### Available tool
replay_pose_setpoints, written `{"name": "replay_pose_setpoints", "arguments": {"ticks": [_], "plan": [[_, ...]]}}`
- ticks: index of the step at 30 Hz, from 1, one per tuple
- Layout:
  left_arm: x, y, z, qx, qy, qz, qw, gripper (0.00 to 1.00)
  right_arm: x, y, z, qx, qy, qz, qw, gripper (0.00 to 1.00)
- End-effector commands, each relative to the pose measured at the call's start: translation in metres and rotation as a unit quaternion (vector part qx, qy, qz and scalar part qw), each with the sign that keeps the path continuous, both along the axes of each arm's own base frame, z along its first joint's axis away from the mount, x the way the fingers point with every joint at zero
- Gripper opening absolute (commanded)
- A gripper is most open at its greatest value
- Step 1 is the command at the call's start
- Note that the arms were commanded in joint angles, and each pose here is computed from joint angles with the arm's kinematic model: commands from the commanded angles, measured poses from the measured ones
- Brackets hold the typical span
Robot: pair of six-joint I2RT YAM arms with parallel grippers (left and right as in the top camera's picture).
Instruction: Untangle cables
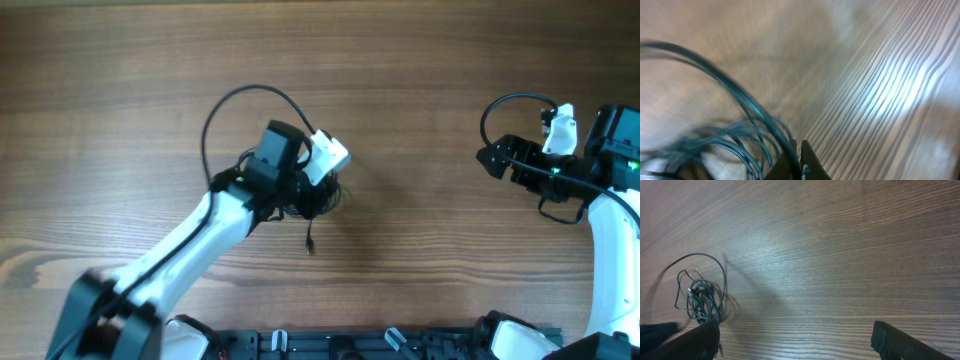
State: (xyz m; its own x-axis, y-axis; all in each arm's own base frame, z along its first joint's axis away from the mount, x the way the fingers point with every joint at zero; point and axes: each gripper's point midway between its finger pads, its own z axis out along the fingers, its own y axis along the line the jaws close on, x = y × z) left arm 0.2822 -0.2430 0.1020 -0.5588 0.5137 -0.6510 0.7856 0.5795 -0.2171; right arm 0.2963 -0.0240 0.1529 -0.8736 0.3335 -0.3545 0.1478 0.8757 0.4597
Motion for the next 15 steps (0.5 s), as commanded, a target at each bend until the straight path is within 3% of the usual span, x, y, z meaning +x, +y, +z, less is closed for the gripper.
{"name": "replay_pose_setpoints", "arguments": {"ticks": [1,6,10,15], "plan": [[0.006,-0.006,0.074,-0.065,-0.076,0.015,0.995,0.04,-0.001,0.0,-0.005,-0.001,0.005,0.006,1.0,1.0],[0.018,0.009,0.119,-0.07,-0.167,0.057,0.982,0.04,-0.001,0.0,-0.005,-0.001,0.004,0.006,1.0,1.0],[0.045,0.029,0.122,-0.031,-0.212,0.126,0.969,0.04,-0.001,0.0,-0.005,-0.001,0.004,0.006,1.0,1.0],[0.06,0.02,0.122,-0.045,-0.229,0.127,0.964,0.04,-0.001,0.0,-0.005,-0.001,0.004,0.007,1.0,1.0]]}}
